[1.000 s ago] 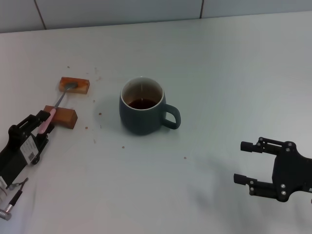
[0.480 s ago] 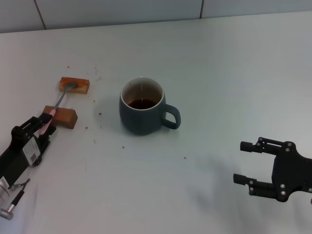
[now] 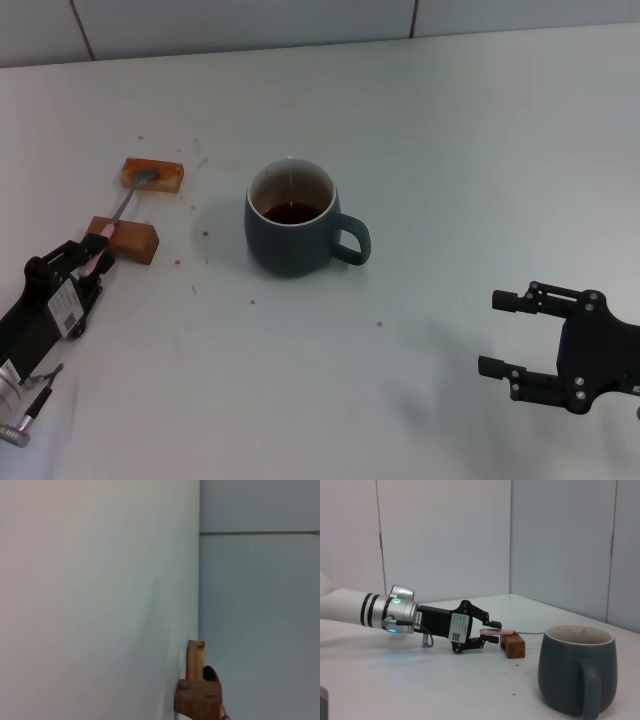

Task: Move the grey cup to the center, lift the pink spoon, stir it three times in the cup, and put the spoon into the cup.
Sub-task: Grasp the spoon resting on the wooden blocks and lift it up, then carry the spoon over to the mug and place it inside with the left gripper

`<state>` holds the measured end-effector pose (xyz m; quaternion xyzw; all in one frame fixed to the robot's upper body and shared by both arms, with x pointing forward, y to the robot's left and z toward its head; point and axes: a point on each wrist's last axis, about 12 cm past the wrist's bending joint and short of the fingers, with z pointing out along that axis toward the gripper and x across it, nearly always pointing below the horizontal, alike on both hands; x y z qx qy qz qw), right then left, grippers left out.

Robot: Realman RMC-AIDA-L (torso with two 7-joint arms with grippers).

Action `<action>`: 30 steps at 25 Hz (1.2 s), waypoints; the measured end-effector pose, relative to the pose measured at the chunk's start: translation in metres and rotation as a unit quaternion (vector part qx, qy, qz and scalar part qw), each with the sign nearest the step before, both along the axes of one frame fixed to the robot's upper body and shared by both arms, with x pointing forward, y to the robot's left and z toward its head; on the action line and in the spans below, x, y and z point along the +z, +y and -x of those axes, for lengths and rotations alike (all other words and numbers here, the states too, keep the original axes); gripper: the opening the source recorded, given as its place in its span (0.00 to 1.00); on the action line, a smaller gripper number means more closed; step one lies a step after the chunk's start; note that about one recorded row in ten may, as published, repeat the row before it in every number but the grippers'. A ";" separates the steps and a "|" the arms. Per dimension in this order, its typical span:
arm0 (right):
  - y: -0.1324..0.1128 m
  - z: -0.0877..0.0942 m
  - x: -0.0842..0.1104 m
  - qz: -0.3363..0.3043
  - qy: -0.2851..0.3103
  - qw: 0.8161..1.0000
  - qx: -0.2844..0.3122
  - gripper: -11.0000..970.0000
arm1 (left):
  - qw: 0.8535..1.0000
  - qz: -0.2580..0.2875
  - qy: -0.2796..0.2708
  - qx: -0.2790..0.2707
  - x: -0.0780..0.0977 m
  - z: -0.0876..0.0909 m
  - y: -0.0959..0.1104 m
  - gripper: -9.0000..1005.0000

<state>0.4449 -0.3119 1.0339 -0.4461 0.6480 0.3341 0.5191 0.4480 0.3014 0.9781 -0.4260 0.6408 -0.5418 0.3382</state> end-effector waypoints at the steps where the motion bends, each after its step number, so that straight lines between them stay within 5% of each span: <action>1: 0.000 0.000 0.000 0.000 0.000 1.000 0.000 0.74 | 1.000 -0.001 0.002 0.001 0.000 0.000 0.000 0.31; 23: 0.001 -0.003 0.000 0.000 0.004 1.000 -0.002 0.74 | 1.000 -0.007 -0.001 0.002 -0.001 0.000 0.000 0.16; 30: 0.001 -0.003 0.000 0.000 0.005 1.000 -0.002 0.74 | 0.996 -0.007 -0.083 -0.010 0.018 -0.005 -0.001 0.15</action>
